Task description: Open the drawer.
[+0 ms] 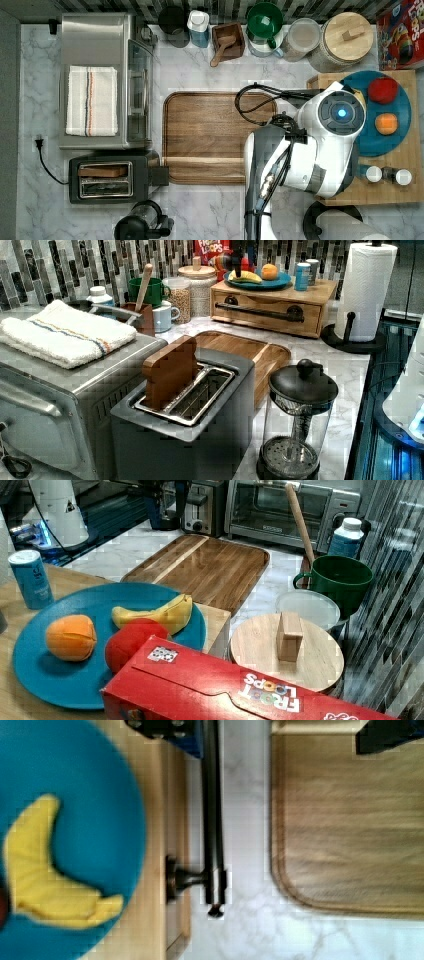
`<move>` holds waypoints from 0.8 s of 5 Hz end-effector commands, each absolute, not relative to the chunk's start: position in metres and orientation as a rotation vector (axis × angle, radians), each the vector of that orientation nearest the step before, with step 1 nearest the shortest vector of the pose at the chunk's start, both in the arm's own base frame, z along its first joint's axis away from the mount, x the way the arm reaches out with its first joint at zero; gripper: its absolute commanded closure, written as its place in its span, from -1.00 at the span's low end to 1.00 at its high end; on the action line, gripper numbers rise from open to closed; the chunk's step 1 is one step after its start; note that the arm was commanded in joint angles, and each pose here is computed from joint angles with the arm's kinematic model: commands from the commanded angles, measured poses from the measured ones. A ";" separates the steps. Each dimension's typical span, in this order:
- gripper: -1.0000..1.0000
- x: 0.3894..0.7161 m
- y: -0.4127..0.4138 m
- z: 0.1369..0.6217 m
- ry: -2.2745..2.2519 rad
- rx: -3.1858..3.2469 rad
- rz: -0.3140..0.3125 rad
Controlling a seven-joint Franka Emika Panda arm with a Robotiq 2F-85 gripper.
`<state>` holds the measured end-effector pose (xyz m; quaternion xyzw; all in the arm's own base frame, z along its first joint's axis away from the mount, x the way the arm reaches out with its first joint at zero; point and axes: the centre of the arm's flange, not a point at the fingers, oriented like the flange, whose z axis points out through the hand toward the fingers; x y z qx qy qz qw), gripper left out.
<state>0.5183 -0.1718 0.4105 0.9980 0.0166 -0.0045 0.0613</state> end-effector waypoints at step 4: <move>-1.00 0.461 -0.178 0.314 0.063 3.037 0.038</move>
